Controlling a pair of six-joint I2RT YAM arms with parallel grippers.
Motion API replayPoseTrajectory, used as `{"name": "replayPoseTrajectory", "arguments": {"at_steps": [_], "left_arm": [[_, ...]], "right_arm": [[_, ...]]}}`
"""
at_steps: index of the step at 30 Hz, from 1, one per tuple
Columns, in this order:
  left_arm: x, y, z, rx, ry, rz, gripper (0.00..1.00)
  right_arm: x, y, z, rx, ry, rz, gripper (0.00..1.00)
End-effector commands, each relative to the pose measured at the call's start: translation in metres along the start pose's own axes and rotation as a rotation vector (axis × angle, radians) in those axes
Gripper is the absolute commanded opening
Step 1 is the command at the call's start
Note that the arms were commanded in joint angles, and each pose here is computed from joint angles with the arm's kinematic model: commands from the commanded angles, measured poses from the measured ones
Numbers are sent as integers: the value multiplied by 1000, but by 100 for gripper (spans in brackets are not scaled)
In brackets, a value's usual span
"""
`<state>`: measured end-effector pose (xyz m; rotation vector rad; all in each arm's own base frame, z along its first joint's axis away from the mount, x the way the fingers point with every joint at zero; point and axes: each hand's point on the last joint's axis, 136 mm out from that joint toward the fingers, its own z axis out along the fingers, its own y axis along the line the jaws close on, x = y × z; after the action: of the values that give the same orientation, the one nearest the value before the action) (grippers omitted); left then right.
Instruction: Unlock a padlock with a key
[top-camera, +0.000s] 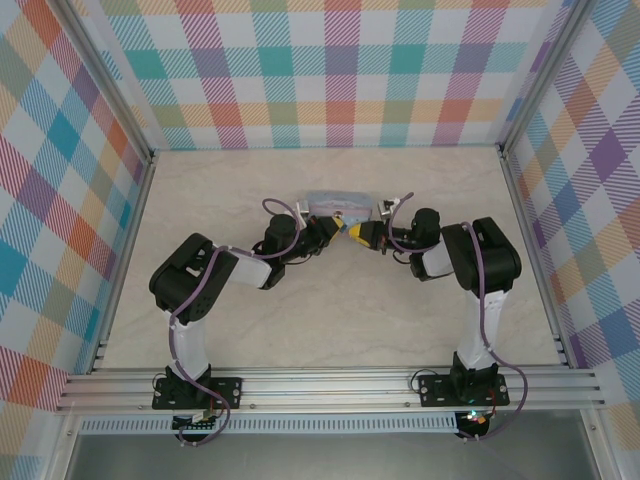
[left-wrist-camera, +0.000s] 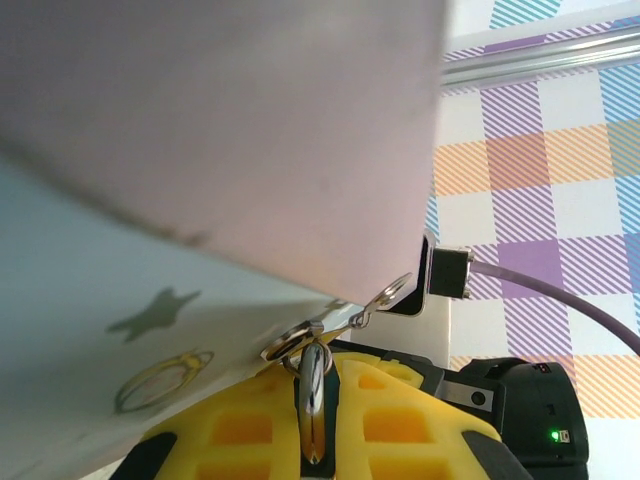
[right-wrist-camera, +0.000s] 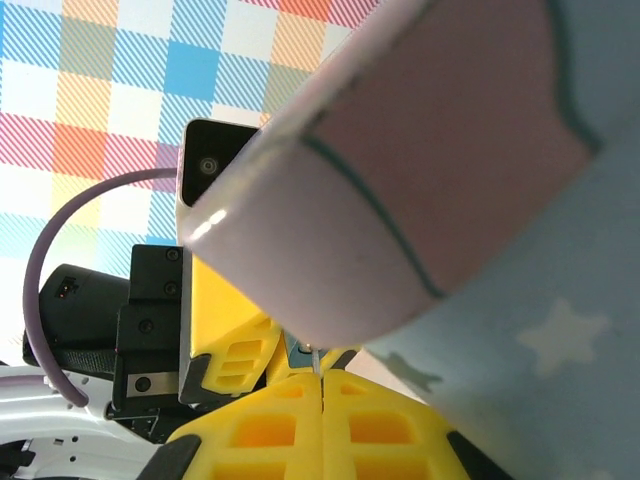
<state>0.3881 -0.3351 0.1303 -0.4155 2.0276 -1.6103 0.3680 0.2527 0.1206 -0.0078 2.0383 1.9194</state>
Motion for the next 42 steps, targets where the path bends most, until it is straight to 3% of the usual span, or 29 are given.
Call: {"name": "replayPoseTrajectory", "arguments": {"at_steps": [1, 7, 18, 32, 42], "left_arm": [[95, -30, 3, 127, 352, 69, 0], [94, -32, 1, 130, 349, 63, 0], [94, -45, -4, 136, 364, 12, 0], [63, -24, 3, 69, 227, -21, 0], [58, -22, 6, 66, 210, -29, 0]], "right_arm": [[-27, 33, 8, -45, -144, -81, 0], [-22, 26, 12, -25, -143, -60, 0], [-23, 4, 6, 7, -143, -175, 1], [4, -9, -16, 87, -116, -115, 1], [15, -14, -23, 94, -124, -91, 1]]}}
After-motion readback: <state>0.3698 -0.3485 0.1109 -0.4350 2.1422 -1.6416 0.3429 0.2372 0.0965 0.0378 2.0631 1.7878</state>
